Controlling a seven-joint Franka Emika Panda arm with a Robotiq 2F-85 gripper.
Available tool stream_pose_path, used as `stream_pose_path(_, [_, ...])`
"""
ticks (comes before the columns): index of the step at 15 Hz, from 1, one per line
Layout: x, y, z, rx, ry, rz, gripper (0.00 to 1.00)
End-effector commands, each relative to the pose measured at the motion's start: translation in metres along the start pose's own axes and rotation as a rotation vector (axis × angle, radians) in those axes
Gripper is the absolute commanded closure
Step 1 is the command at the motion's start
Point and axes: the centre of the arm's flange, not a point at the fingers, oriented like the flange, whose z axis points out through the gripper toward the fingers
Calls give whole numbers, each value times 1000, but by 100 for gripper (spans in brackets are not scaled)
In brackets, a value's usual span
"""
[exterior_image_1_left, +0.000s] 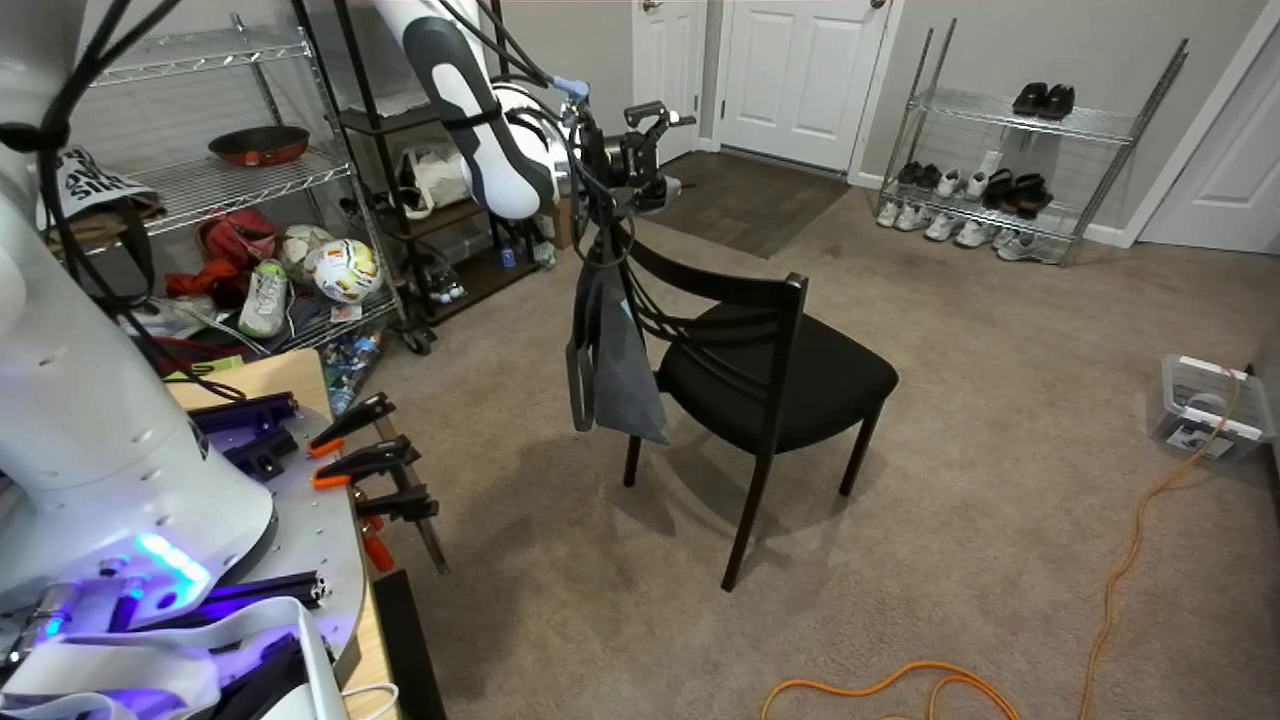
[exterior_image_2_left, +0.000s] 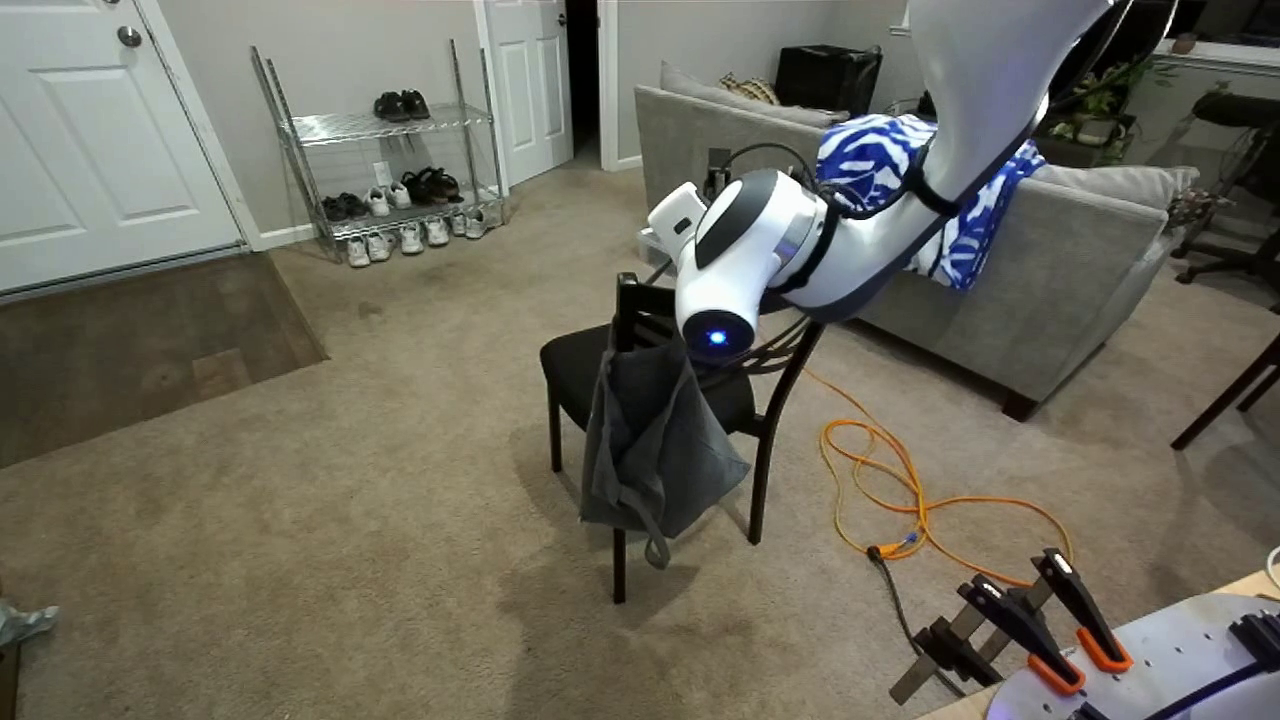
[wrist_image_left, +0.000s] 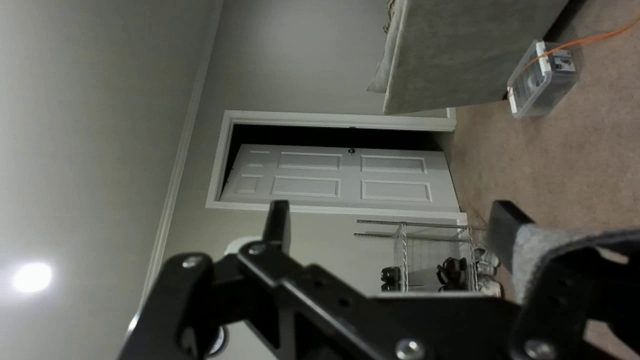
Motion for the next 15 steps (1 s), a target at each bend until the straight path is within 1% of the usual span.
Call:
stream_pose_path(1, [-36,23,-7,114,-21,124,0])
stream_pose_path(4, [-47,27,-4,265,-21,221,0])
stream_pose_path(6, [-51,28,-3,364,2,289,0])
stream_pose_path(12, [-61,32,-1,607,45,436,0])
stream_pose_path(15, [-69,33,5,734,49,513,0])
